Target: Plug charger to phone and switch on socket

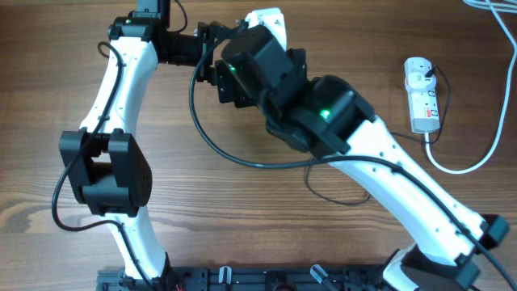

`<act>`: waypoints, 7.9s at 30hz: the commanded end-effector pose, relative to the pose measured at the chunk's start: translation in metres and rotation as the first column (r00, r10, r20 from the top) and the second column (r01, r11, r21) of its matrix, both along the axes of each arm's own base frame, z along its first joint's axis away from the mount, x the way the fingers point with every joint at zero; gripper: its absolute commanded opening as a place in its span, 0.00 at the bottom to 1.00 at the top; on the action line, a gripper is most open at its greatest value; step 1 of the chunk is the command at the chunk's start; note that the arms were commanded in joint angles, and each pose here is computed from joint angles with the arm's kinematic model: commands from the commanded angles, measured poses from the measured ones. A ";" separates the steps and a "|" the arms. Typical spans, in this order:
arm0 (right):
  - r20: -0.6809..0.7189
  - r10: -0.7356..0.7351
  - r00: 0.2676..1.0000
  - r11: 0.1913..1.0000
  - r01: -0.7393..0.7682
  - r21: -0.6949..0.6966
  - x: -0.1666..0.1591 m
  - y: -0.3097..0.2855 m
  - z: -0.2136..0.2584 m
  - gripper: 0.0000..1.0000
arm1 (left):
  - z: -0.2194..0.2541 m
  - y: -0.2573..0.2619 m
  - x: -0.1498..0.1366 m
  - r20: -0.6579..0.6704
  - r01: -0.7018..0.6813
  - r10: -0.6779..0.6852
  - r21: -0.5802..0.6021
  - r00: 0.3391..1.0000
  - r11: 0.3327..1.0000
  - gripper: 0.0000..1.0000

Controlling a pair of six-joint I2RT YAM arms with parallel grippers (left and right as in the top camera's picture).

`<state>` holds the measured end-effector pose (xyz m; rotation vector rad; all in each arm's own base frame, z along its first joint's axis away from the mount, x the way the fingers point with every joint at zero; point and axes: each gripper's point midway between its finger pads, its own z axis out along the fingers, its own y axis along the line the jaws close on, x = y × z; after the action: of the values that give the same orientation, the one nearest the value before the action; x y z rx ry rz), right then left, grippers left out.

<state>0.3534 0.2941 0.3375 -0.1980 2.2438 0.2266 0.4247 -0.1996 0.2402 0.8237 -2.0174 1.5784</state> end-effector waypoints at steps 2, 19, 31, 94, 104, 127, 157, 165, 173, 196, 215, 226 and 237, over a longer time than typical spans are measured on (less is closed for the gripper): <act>0.017 -0.085 0.996 0.995 0.086 -0.058 0.026 0.002 -0.023 0.97 | 0.024 -0.001 -0.008 0.029 0.015 -0.013 -0.047 0.999 0.999 0.68; -0.090 -0.119 0.989 0.993 0.120 0.010 0.044 0.000 -0.051 0.66 | 0.024 -0.001 -0.008 0.035 0.018 -0.016 -0.051 0.999 0.999 0.68; -0.131 -0.081 0.988 0.996 0.086 0.035 0.038 0.008 -0.056 0.53 | 0.024 -0.001 -0.008 0.035 0.017 -0.015 -0.051 0.999 0.999 0.69; -0.092 -0.110 0.990 0.994 0.112 0.012 0.047 0.006 -0.057 0.16 | 0.028 -0.001 -0.009 0.034 0.025 -0.023 -0.071 0.999 0.997 0.69; -0.088 -0.110 0.990 0.994 0.112 0.018 0.048 0.007 -0.056 0.13 | 0.029 -0.001 -0.010 0.034 0.028 -0.025 -0.078 0.999 0.997 0.69; -0.072 -0.233 0.970 0.966 0.240 0.095 0.055 -0.001 -0.049 0.04 | 0.024 0.000 -0.008 0.036 0.016 -0.015 -0.049 0.999 0.999 1.00; -0.646 -0.618 0.448 0.058 0.846 0.531 0.048 -0.032 -0.056 0.05 | 0.021 0.000 -0.007 -0.128 -0.032 0.027 -0.034 0.991 0.999 0.72; -0.675 -0.586 0.448 -0.019 0.825 0.564 0.055 -0.026 -0.048 0.05 | 0.021 0.000 -0.007 -0.146 -0.036 0.031 -0.033 0.989 0.999 0.68; -0.721 -0.516 0.464 -0.008 0.838 0.545 0.052 -0.011 -0.048 0.05 | 0.021 0.000 -0.007 -0.191 -0.047 0.040 -0.032 0.981 0.998 0.72; -0.736 -0.501 0.456 0.005 0.851 0.525 0.049 -0.008 -0.051 0.04 | 0.021 0.000 -0.007 -0.195 -0.048 0.041 -0.031 0.980 0.998 0.24; -0.757 -0.469 0.454 0.018 0.862 0.506 0.045 -0.002 -0.053 0.04 | 0.021 0.000 -0.007 -0.196 -0.048 0.041 -0.031 0.980 0.998 0.22; -0.757 -0.470 0.454 0.018 0.862 0.506 0.045 -0.002 -0.053 0.05 | 0.021 0.000 -0.007 -0.195 -0.048 0.041 -0.031 0.980 0.998 0.32; -0.757 -0.473 0.450 0.021 0.865 0.501 0.044 -0.003 -0.055 0.05 | 0.021 0.000 -0.007 -0.195 -0.049 0.042 -0.031 0.980 0.998 0.04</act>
<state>0.4035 0.2862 0.2743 1.7727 1.8994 0.8903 0.4240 -0.2022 0.2447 0.9467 -1.8814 1.4981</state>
